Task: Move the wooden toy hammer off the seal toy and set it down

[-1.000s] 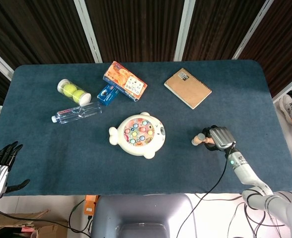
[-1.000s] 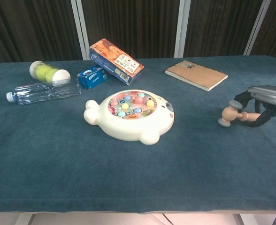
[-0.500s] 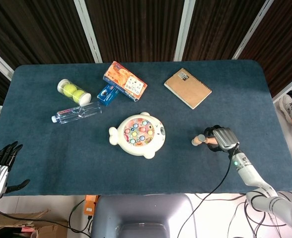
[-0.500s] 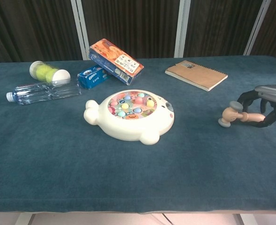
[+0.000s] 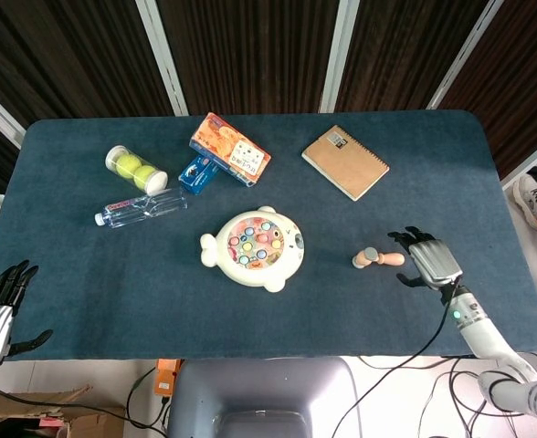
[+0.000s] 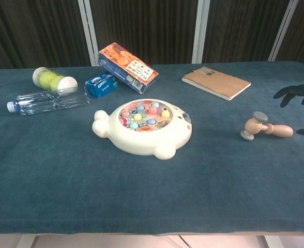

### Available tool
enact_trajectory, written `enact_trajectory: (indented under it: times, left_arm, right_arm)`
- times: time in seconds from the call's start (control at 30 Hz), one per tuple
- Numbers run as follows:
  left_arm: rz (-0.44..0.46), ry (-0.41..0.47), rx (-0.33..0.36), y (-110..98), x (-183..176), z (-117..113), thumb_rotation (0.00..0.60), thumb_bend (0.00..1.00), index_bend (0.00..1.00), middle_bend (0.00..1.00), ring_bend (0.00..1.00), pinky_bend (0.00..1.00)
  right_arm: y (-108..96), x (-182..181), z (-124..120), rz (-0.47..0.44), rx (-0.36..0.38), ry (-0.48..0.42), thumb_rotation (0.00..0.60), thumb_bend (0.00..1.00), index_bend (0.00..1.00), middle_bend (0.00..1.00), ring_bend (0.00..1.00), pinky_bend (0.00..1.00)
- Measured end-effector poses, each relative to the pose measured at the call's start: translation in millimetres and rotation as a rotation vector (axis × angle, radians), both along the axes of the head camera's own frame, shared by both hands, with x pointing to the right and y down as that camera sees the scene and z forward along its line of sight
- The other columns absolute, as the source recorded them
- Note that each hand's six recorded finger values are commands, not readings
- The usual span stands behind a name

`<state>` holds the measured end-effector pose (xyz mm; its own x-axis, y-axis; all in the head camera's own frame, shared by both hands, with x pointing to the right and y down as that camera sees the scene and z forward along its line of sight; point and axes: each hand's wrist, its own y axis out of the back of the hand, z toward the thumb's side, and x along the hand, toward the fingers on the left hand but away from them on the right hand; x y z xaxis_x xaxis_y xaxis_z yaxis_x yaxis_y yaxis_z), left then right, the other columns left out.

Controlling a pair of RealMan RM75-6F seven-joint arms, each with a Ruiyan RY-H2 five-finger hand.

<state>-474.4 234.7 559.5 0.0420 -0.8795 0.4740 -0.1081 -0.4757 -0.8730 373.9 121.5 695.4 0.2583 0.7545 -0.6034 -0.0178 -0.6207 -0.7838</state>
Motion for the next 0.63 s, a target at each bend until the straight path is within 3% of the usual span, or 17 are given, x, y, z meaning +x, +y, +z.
enact_trajectory:
  times: [0.2, 0.4, 0.63]
  left_arm:
    - [0.011, -0.03, 0.009, 3, 3, 0, 0.6, 0.14, 0.0, 0.02, 0.01, 0.13]
    - [0.015, -0.074, 0.021, 5, 6, 4, 0.6, 0.14, 0.0, 0.0, 0.01, 0.13]
    - [0.043, -0.113, 0.043, 9, 14, 7, 0.6, 0.14, 0.0, 0.0, 0.0, 0.12]
  right_arm:
    - [42, 18, -52, -0.004, 0.098, 0.014, 0.6, 0.16, 0.0, 0.0, 0.0, 0.0]
    - [105, 39, -99, 0.022, 0.162, 0.143, 0.6, 0.16, 0.0, 0.0, 0.0, 0.0]
    - [125, 44, -126, 0.053, 0.221, 0.178, 0.6, 0.16, 0.0, 0.0, 0.0, 0.0]
